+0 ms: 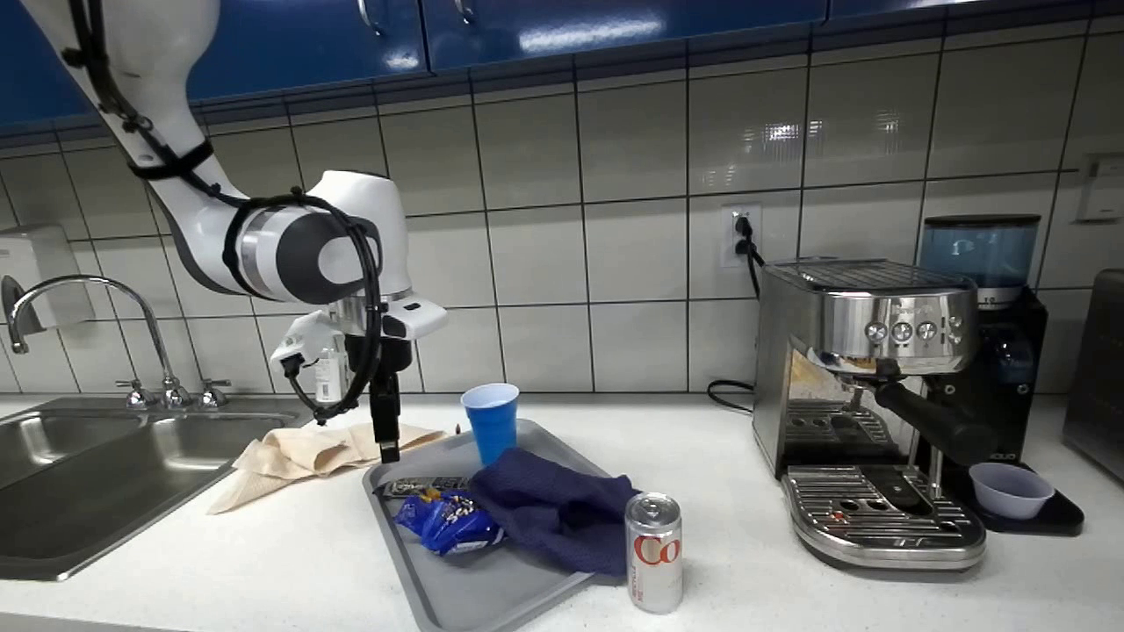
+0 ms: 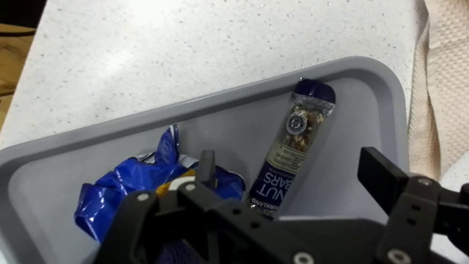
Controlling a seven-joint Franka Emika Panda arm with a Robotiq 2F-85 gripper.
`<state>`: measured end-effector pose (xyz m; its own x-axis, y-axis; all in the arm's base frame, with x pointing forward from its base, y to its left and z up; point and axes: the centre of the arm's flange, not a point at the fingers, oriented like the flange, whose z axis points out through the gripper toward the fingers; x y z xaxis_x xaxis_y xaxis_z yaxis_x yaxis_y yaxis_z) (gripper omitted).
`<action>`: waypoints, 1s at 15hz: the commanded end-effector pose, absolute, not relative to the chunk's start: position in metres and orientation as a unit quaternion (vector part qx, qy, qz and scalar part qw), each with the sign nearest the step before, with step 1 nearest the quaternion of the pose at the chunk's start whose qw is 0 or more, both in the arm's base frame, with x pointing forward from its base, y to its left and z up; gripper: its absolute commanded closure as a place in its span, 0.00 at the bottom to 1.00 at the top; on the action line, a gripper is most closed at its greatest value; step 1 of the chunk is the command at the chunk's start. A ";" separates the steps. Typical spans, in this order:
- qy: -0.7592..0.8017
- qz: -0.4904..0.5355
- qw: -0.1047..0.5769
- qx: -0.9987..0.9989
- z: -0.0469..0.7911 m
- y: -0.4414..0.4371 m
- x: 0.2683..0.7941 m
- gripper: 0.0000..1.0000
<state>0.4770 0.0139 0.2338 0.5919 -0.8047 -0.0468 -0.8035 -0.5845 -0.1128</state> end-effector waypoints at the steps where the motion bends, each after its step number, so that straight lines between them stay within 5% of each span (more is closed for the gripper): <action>1: 0.394 -0.024 0.059 -0.917 0.258 0.011 0.439 0.00; 15: 0.263 -0.051 0.073 -0.961 0.315 -0.006 0.371 0.00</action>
<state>0.3910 0.0031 0.2928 0.8318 -0.5521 0.0579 -0.5390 -0.8282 -0.1534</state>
